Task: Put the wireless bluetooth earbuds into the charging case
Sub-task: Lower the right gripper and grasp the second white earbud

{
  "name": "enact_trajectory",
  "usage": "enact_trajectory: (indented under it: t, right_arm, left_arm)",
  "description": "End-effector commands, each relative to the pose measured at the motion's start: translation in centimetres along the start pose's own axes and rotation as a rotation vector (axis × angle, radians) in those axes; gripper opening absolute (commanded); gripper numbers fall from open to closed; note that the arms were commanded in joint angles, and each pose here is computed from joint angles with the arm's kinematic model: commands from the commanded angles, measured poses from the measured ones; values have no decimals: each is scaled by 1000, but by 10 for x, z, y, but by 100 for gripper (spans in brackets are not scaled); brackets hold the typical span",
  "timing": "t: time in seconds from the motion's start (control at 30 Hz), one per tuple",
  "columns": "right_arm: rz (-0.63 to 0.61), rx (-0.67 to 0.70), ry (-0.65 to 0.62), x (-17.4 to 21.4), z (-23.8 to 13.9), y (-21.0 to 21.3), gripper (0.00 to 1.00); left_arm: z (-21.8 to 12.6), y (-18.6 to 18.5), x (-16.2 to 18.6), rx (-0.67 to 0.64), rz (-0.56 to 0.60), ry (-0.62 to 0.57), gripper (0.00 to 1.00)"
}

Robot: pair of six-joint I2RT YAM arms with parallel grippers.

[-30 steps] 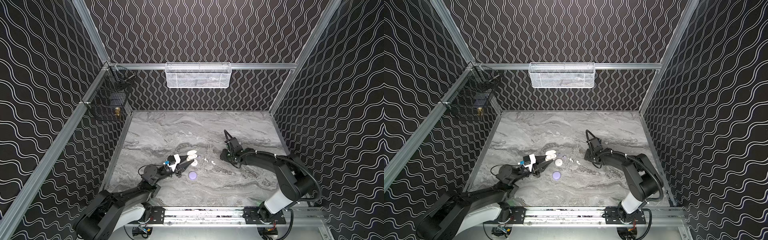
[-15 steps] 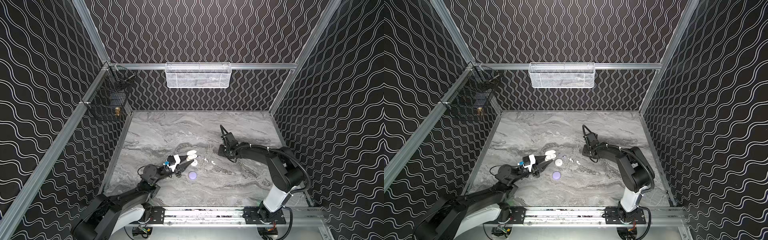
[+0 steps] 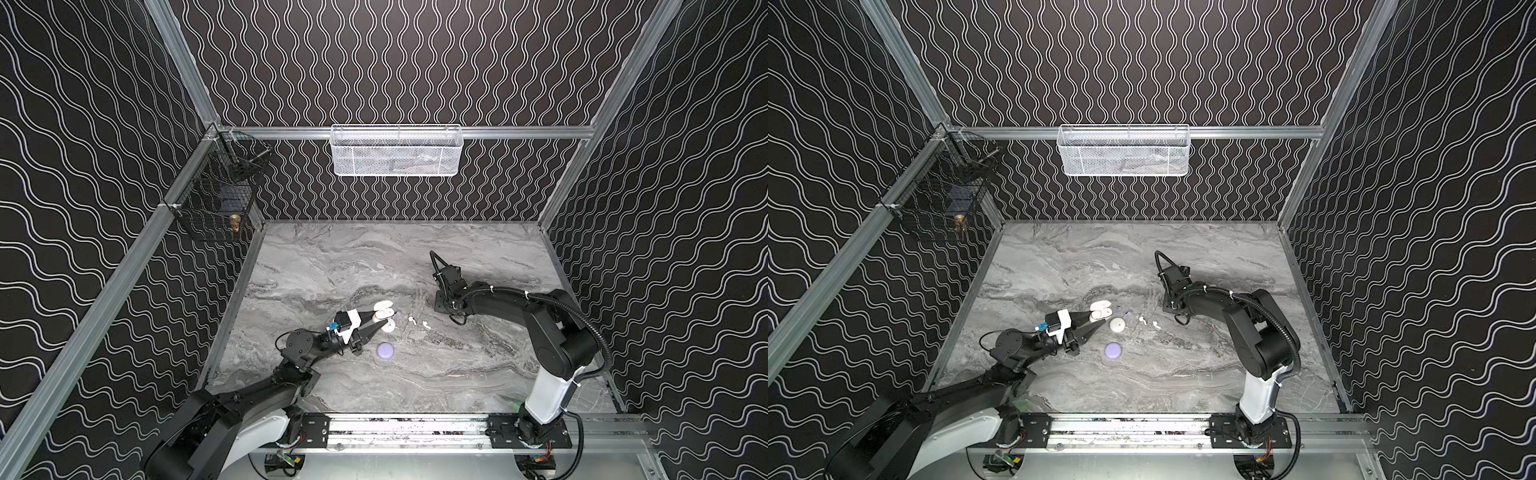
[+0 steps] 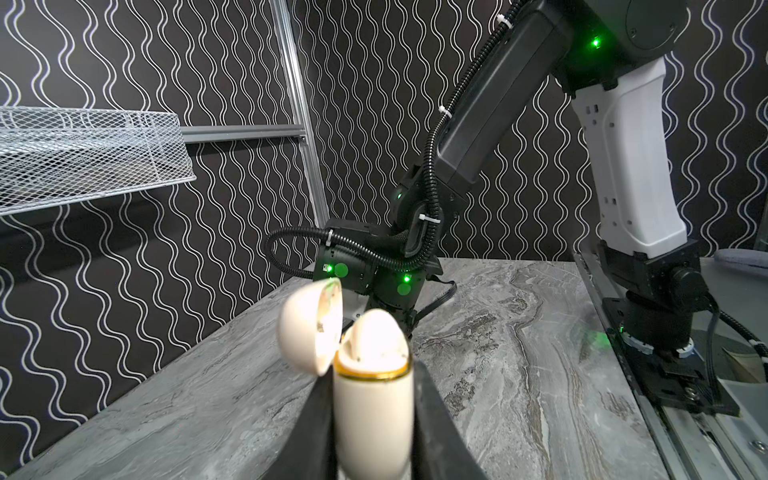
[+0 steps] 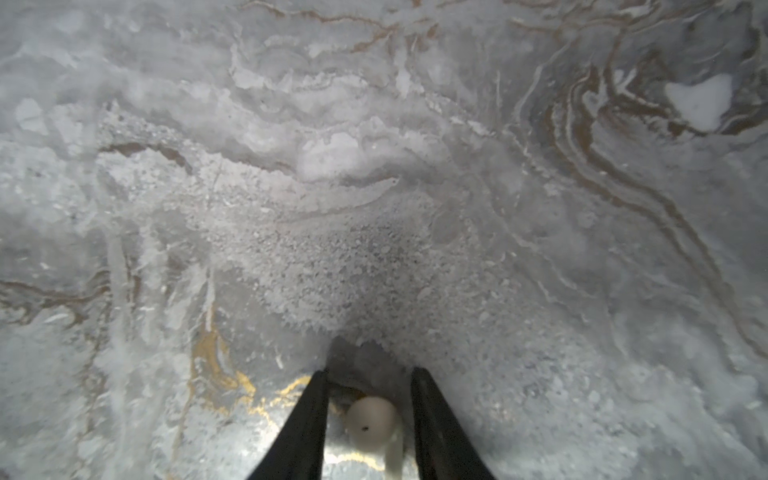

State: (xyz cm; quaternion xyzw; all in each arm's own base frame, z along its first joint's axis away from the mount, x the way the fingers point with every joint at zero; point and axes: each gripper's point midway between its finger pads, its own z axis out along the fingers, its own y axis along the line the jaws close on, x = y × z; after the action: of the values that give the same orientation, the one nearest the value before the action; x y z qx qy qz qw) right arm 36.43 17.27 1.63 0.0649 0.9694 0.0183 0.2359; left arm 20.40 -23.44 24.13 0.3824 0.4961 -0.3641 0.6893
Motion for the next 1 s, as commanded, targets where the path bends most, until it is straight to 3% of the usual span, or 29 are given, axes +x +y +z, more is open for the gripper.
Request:
enact_trajectory:
  t: [0.0,0.73,0.97]
  right_arm:
    - [-36,58,124,31,4,-15,34]
    - [-122,17,246,37,-5,0,32]
    - [-130,23,276,42,5,2,26]
  left_arm:
    - [0,1,-4,-4,21,-7,0]
    - [0,3,-4,-27,35,14,0]
    - [1,4,-2,-29,33,20,0]
